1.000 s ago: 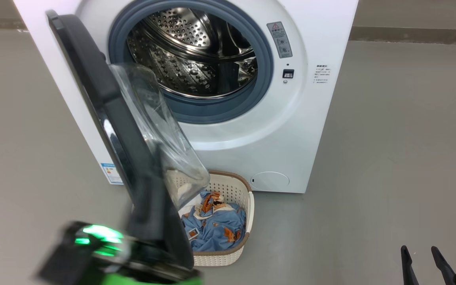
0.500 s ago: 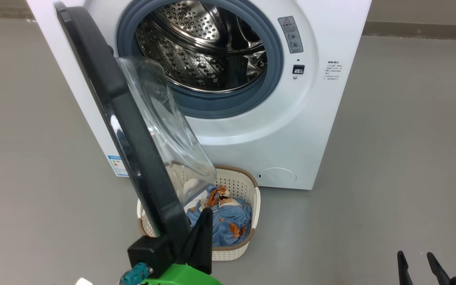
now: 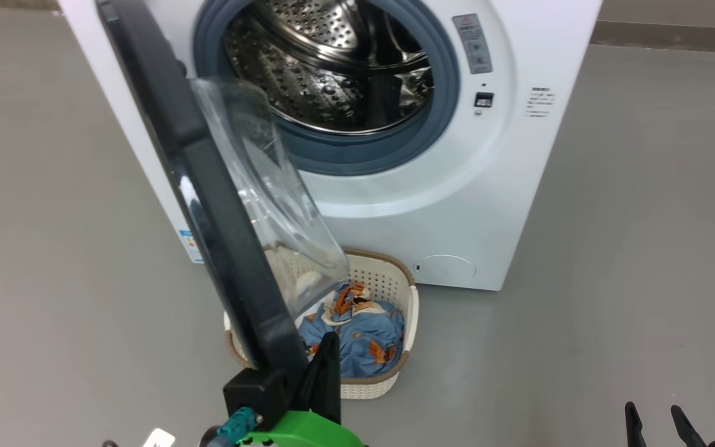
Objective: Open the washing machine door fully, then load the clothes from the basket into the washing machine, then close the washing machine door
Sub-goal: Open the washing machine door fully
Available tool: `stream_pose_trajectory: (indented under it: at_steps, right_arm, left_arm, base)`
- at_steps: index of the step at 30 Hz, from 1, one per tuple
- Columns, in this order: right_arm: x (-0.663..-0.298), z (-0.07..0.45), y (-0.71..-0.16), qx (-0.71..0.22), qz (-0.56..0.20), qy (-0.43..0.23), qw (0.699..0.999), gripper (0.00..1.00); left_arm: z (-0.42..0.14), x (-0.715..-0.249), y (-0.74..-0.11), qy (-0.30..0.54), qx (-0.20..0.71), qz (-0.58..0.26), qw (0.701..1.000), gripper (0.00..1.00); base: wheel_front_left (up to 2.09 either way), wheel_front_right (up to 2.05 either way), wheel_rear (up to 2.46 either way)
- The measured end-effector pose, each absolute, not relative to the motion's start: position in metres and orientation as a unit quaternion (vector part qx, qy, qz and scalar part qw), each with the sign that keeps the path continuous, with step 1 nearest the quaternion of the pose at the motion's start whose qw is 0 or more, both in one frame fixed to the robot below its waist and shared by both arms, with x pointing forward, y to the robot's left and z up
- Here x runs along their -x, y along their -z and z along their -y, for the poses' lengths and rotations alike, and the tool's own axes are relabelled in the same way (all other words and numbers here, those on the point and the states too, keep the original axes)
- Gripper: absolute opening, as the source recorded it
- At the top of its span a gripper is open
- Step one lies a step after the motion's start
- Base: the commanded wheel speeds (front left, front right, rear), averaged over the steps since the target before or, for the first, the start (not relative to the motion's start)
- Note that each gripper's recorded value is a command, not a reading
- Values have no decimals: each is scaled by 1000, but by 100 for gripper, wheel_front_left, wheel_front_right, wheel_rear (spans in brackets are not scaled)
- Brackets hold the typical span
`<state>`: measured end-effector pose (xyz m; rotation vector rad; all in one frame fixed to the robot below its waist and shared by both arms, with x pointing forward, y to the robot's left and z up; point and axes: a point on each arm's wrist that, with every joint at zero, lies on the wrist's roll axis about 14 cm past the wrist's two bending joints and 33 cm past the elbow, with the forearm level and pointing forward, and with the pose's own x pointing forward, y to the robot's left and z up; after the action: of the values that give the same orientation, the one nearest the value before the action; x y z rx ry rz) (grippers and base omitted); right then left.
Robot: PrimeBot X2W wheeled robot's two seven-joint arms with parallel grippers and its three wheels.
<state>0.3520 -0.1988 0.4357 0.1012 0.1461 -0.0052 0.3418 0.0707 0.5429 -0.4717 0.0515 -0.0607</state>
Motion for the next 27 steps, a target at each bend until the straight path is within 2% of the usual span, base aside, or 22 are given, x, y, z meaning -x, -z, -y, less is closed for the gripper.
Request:
stream_pose_trajectory:
  at_steps: [18, 27]
  right_arm:
    - [-385, 138, -421, -49, -98, -87, 990, 100]
    - [-403, 96, -420, -47, -99, -144, 983, 100]
  left_arm:
    - [-122, -331, -542, -64, 225, -8, 972, 0]
    - [-204, -307, -538, -201, 201, 19, 959, 0]
  base:
    - [0, 0, 0]
    - [0, 0, 0]
